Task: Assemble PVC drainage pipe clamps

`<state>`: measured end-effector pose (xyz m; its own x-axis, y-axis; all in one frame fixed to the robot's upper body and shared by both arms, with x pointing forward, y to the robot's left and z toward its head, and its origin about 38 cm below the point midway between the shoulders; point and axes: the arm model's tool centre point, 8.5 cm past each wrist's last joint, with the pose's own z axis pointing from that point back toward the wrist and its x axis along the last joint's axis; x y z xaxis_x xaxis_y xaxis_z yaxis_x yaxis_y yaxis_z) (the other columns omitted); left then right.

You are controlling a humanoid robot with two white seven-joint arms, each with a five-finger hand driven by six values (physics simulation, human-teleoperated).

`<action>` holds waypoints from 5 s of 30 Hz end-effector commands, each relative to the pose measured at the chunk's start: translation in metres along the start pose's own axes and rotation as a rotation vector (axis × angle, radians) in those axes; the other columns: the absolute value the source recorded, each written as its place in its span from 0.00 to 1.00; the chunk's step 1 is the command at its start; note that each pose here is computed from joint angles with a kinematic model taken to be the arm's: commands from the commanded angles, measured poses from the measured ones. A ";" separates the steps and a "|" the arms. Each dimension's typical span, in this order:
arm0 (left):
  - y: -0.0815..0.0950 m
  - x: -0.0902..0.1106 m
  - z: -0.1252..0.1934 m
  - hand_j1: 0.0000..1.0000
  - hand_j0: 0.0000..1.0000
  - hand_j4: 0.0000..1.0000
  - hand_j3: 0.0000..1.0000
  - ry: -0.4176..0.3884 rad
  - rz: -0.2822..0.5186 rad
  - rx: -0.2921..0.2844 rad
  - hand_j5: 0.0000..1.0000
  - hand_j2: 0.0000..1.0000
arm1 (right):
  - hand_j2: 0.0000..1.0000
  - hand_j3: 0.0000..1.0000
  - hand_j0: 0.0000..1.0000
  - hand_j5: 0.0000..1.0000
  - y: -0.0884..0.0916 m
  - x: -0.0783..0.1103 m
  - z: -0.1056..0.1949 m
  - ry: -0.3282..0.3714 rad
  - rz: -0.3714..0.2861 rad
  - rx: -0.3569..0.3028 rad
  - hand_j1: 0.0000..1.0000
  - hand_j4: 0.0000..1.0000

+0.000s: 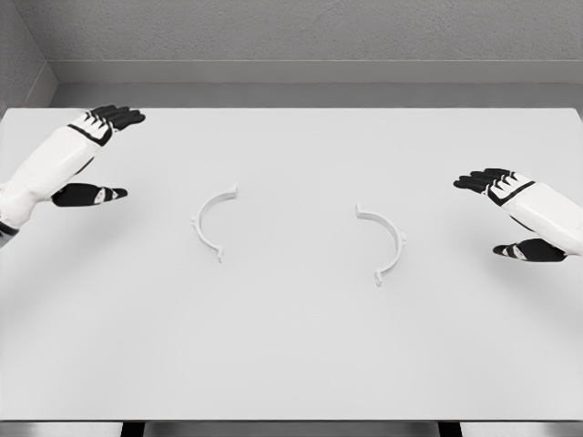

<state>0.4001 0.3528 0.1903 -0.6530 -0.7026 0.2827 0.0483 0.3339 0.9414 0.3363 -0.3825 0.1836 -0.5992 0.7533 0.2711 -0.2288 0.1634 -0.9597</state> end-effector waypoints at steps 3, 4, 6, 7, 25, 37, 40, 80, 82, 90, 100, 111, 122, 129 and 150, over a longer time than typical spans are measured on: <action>-0.004 0.001 -0.001 1.00 1.00 1.00 1.00 -0.001 0.015 0.002 1.00 1.00 | 1.00 1.00 1.00 1.00 0.001 0.001 0.000 -0.003 -0.010 -0.003 1.00 1.00; -0.004 0.000 -0.002 1.00 1.00 1.00 1.00 0.000 0.013 0.001 1.00 1.00 | 1.00 1.00 1.00 1.00 0.005 0.002 -0.003 -0.010 -0.015 0.008 1.00 1.00; -0.010 0.003 -0.005 1.00 1.00 1.00 1.00 -0.004 0.029 0.004 1.00 1.00 | 1.00 1.00 1.00 1.00 0.019 0.011 -0.014 -0.041 -0.044 0.023 1.00 1.00; -0.014 0.003 -0.006 1.00 1.00 1.00 1.00 -0.002 0.040 0.009 1.00 1.00 | 1.00 1.00 1.00 1.00 0.021 0.011 -0.020 -0.041 -0.041 0.014 1.00 1.00; -0.078 -0.001 -0.041 1.00 1.00 1.00 1.00 0.033 0.121 -0.050 1.00 1.00 | 1.00 1.00 1.00 1.00 0.060 0.017 -0.091 -0.061 0.002 0.094 1.00 1.00; -0.102 -0.006 -0.045 1.00 1.00 1.00 1.00 0.066 0.152 -0.083 1.00 1.00 | 1.00 1.00 1.00 1.00 0.064 0.014 -0.106 -0.059 -0.011 0.097 1.00 1.00; -0.103 -0.009 -0.043 1.00 1.00 1.00 1.00 0.078 0.155 -0.085 1.00 1.00 | 1.00 1.00 1.00 1.00 0.065 0.015 -0.111 -0.064 -0.015 0.100 1.00 1.00; -0.119 0.003 -0.063 1.00 1.00 1.00 1.00 0.057 0.198 -0.080 1.00 1.00 | 1.00 1.00 1.00 1.00 0.058 0.033 -0.120 -0.118 0.009 0.086 1.00 1.00; -0.122 0.006 -0.066 1.00 1.00 1.00 1.00 0.051 0.198 -0.083 1.00 1.00 | 1.00 1.00 1.00 1.00 0.058 0.032 -0.120 -0.115 0.009 0.088 1.00 1.00; -0.123 0.008 -0.067 1.00 1.00 1.00 1.00 0.048 0.198 -0.082 1.00 1.00 | 1.00 1.00 1.00 1.00 0.063 0.029 -0.120 -0.105 0.004 0.099 1.00 1.00; -0.125 0.013 -0.073 1.00 1.00 1.00 1.00 0.036 0.209 -0.073 1.00 1.00 | 1.00 1.00 1.00 1.00 0.065 0.034 -0.132 -0.128 0.011 0.120 1.00 1.00; -0.126 0.017 -0.077 1.00 1.00 1.00 1.00 0.027 0.210 -0.071 1.00 1.00 | 1.00 1.00 1.00 1.00 0.067 0.053 -0.145 -0.180 0.007 0.108 1.00 1.00; -0.130 0.023 -0.082 1.00 1.00 1.00 1.00 0.014 0.211 -0.072 1.00 1.00 | 1.00 1.00 1.00 1.00 0.067 0.067 -0.156 -0.227 0.019 0.115 1.00 1.00; -0.132 0.027 -0.087 1.00 1.00 1.00 1.00 0.006 0.221 -0.065 1.00 1.00 | 1.00 1.00 1.00 1.00 0.067 0.075 -0.165 -0.249 0.013 0.106 1.00 1.00; -0.125 0.023 -0.093 1.00 1.00 1.00 1.00 0.005 0.197 -0.067 1.00 1.00 | 1.00 1.00 1.00 1.00 0.072 0.103 -0.186 -0.321 0.008 0.107 1.00 1.00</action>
<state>0.4508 0.2337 0.0992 -0.6304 -0.6278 0.4566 0.2198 0.4198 0.8806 0.4015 -0.1758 0.1288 -0.8087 0.5161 0.2823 -0.2881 0.0709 -0.9550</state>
